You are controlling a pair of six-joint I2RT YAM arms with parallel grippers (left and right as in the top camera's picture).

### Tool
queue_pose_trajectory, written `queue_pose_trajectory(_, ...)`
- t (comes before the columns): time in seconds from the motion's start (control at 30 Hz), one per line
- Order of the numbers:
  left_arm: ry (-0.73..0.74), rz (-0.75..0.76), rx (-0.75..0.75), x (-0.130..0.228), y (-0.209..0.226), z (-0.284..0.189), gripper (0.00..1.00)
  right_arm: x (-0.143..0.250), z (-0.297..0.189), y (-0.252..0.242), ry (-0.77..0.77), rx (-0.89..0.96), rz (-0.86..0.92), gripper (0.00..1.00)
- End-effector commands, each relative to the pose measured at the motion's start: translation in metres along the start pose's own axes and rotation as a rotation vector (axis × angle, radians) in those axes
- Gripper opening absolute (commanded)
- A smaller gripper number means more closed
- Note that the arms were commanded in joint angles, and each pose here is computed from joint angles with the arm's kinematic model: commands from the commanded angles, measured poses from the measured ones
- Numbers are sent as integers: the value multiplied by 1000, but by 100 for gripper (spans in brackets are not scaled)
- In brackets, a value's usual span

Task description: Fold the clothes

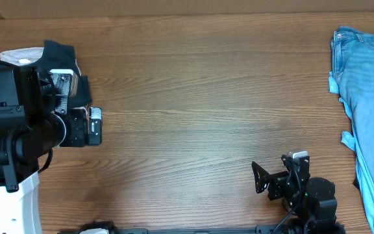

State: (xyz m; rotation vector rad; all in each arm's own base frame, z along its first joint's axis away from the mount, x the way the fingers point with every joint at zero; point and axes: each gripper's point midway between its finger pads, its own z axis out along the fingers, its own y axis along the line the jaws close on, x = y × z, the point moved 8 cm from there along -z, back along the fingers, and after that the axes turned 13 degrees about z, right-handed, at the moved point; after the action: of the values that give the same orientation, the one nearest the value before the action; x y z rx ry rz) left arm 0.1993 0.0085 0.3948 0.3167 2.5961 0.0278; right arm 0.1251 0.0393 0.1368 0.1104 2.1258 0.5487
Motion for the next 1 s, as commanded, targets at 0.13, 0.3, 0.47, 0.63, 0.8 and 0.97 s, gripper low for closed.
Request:
queue_pose_trajectory(0.13,-3,0,-3,0,0,-1,100,4,3,-3,-1,11,-1,100)
queue_pose_trajectory(0.3,-3,4,0,-1,-1,0,100,4,3,-3,-1,11,-1,100)
queue_pose_trajectory(0.47,-15,15,-24,3,-2,-6,100,4,3,-3,-1,11,-2,100)
queue_pose_trajectory(0.63,-23,122,-89,27,-19,-13,100,3,3,-3,-1,11,-2,100)
queue_pose_trajectory(0.8,-529,247,-126,18,-28,15,100,4,3,-3,-1,11,-2,100)
queue_pose_trajectory(0.97,-716,299,-110,64,-43,80,100,4,3,-3,-1,11,-2,100)
